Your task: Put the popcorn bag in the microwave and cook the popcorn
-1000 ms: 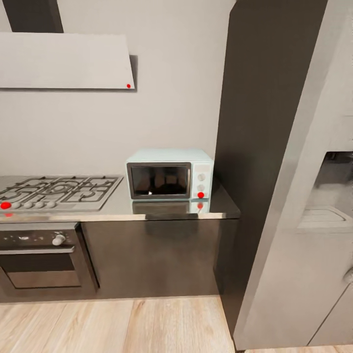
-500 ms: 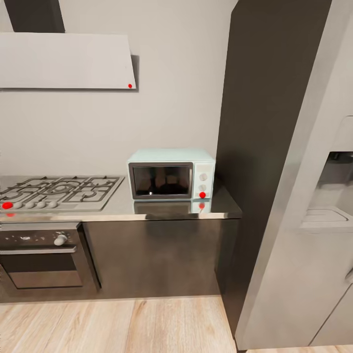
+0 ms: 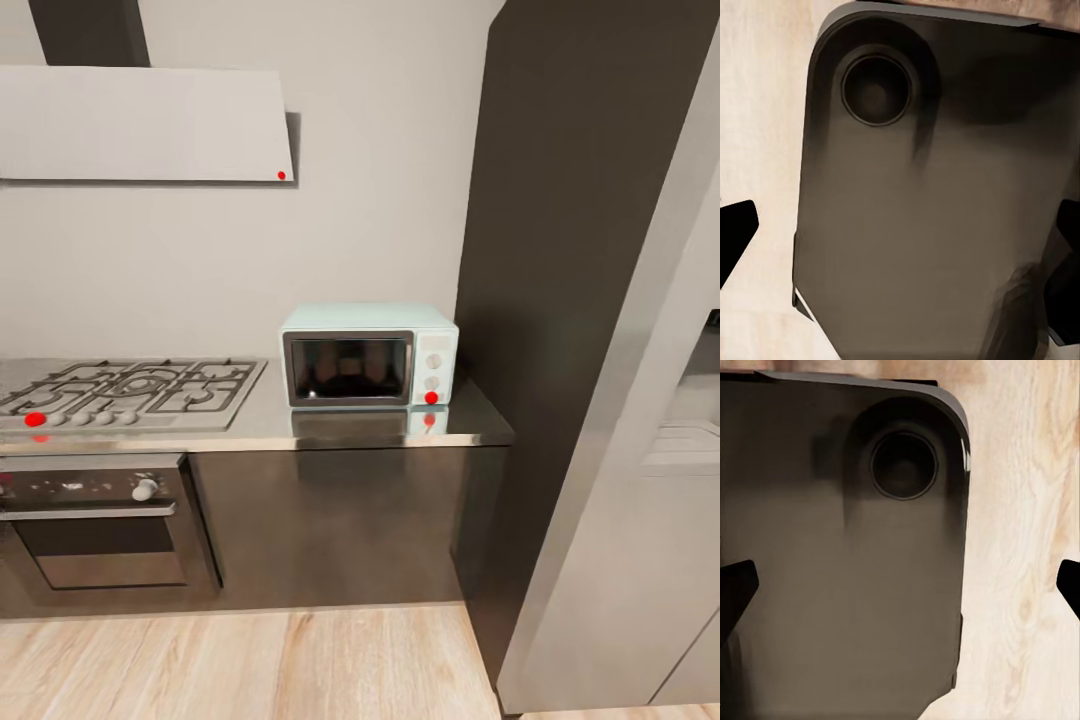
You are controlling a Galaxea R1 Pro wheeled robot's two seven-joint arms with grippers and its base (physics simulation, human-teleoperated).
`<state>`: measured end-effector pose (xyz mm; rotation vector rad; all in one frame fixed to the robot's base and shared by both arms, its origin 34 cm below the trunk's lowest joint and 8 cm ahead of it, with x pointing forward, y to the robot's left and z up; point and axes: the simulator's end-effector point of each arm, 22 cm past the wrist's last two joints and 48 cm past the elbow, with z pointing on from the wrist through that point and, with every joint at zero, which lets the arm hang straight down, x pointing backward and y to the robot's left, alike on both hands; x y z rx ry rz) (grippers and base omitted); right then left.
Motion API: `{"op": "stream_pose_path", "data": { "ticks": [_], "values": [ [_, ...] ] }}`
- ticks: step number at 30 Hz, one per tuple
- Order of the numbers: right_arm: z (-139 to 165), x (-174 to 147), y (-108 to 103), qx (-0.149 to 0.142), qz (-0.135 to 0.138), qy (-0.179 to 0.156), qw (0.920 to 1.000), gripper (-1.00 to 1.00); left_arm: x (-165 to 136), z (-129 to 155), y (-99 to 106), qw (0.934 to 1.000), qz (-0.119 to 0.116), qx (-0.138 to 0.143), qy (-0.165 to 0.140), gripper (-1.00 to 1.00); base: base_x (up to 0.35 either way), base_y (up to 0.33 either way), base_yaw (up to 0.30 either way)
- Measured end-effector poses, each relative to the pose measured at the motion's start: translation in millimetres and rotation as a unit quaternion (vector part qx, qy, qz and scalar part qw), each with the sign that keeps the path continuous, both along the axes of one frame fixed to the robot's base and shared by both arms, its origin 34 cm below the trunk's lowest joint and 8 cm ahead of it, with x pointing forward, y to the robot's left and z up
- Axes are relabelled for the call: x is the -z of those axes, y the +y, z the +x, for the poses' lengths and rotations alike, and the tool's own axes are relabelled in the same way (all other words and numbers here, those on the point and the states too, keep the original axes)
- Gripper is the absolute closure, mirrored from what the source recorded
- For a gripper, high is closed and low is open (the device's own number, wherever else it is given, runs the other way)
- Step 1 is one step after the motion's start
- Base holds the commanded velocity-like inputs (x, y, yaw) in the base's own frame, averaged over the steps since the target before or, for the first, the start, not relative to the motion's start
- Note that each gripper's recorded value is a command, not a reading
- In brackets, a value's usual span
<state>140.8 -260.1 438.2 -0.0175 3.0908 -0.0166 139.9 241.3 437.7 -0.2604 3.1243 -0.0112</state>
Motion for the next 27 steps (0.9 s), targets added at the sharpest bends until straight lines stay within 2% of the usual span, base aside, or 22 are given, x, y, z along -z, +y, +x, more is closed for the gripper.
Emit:
{"op": "stream_pose_path", "data": {
  "ticks": [13, 27],
  "values": [
    [-0.2, 0.0, 0.9, -0.001, 0.001, 0.001, 1.0000, -1.00, 0.0, 0.2, 0.1, 1.0000, -0.001, -0.001, 0.000, -1.00, 0.005, 0.008, 0.000],
    [-0.3, 0.0, 0.8, -0.001, 0.001, 0.000, 1.0000, -1.00, 0.0, -0.2, 1.1, 1.0000, -0.001, -0.001, 0.000, -1.00, 0.147, 0.000, 0.000]
  ]
}}
